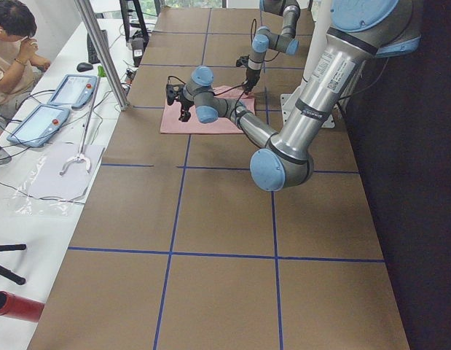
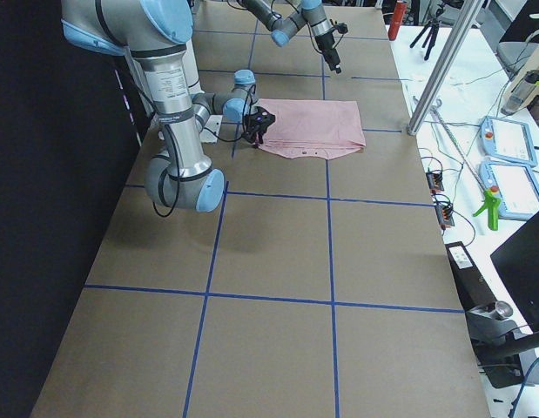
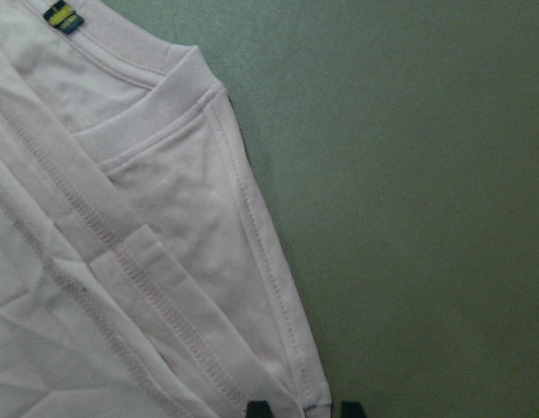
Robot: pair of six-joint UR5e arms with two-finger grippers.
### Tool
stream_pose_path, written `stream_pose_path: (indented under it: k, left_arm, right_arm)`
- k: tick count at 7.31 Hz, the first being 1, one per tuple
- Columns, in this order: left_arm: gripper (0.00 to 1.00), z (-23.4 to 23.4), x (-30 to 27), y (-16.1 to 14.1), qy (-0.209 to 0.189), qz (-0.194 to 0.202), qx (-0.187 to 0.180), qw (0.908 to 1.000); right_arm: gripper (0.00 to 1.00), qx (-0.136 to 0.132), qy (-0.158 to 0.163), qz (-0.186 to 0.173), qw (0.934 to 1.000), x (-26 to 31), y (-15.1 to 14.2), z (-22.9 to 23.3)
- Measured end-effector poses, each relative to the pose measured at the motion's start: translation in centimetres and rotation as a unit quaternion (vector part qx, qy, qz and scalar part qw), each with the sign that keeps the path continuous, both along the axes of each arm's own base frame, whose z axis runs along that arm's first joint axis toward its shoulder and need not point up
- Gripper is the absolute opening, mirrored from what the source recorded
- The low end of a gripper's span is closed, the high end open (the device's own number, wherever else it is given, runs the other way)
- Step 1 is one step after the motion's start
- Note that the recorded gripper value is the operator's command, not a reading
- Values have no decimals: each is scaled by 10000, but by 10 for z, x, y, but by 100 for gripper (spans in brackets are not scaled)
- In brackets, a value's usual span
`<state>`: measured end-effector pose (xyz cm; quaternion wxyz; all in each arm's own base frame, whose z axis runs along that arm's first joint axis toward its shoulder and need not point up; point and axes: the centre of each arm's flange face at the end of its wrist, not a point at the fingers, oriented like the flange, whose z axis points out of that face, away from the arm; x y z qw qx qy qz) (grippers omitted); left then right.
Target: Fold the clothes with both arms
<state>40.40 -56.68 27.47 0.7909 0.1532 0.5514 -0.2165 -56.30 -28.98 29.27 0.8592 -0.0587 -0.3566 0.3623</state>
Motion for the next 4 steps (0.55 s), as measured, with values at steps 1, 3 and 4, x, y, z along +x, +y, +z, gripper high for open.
stream_pose_path:
  k: [1,3,4]
  left_arm:
    - [100,0,0,0,-1,-7,-1,10000]
    - [100,1,0,0,-20,-16,-25,10000]
    - [100,1,0,0,-29,-20,-34,10000]
  right_arm:
    - [43,-2,4,-2,10000,0,0,0]
    - [42,-7,23,-12,10000,-2,1,2]
    - [32,-11,31,-16,10000,-2,1,3]
